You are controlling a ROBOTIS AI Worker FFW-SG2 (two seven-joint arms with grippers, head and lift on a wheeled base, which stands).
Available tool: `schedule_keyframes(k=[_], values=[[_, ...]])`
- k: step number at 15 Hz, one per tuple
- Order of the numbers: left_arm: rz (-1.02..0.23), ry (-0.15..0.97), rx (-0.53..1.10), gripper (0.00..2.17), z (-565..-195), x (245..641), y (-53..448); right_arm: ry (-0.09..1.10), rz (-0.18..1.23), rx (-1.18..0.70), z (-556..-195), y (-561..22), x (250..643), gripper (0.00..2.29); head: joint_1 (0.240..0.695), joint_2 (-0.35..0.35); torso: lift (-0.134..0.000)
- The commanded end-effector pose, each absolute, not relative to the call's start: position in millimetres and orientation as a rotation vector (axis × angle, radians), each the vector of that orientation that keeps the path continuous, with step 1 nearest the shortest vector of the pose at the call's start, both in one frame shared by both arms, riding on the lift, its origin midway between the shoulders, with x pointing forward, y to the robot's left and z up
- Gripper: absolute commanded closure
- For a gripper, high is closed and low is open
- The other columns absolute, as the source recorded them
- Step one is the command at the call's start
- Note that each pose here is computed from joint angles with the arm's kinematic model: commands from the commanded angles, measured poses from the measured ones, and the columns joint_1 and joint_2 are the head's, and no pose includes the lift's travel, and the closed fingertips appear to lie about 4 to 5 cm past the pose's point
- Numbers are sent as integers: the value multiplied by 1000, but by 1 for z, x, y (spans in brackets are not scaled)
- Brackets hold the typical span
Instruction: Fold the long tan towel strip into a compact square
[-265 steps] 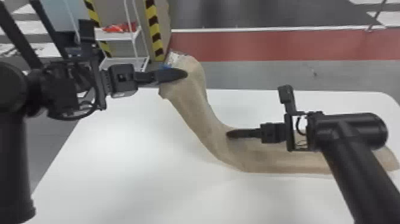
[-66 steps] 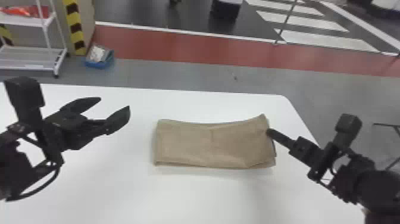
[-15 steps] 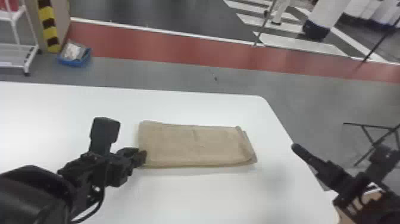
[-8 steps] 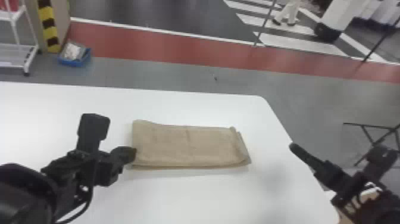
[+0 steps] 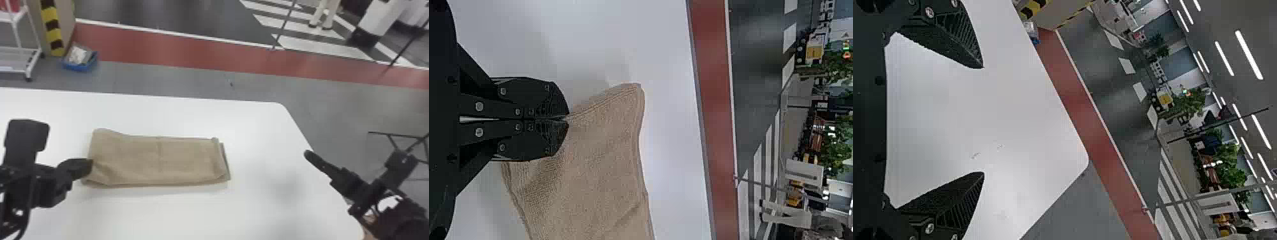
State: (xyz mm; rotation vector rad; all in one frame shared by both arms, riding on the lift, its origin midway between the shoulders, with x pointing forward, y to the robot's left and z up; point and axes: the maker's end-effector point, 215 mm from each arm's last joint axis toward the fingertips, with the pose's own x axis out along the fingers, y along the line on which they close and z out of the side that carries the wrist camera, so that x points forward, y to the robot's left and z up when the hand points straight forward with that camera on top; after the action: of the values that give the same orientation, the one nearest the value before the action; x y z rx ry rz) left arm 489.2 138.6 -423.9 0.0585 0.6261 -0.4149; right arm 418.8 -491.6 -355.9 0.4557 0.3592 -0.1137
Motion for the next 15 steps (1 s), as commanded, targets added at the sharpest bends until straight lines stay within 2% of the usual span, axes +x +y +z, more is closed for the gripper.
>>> schedule_keyframes(k=[1,5,6,7,8,11,12,15], values=[[-396,639,62,1355,-427,480,151,362,-105,453,-355,-486,422,130,695,-350,-124],[-384,659,73,1339,-438,472,156,366,-99,453,-356,-482,423,130,695,-350,-124],[-386,652,69,947,-436,473,154,363,-98,452,-354,-481,423,130,695,-350,-124],[-385,624,64,326,-429,478,154,364,-95,453,-354,-479,424,130,695,-350,-124],[-387,574,57,-1,-415,486,151,369,-89,455,-355,-476,425,130,695,-350,-124],[-386,387,29,12,-359,507,142,381,-57,442,-353,-458,434,130,695,-350,-124],[-388,357,21,12,-350,509,138,403,-45,439,-357,-449,438,130,695,-350,-124],[-439,362,22,33,-360,499,108,478,15,415,-377,-401,455,151,695,-350,-124]])
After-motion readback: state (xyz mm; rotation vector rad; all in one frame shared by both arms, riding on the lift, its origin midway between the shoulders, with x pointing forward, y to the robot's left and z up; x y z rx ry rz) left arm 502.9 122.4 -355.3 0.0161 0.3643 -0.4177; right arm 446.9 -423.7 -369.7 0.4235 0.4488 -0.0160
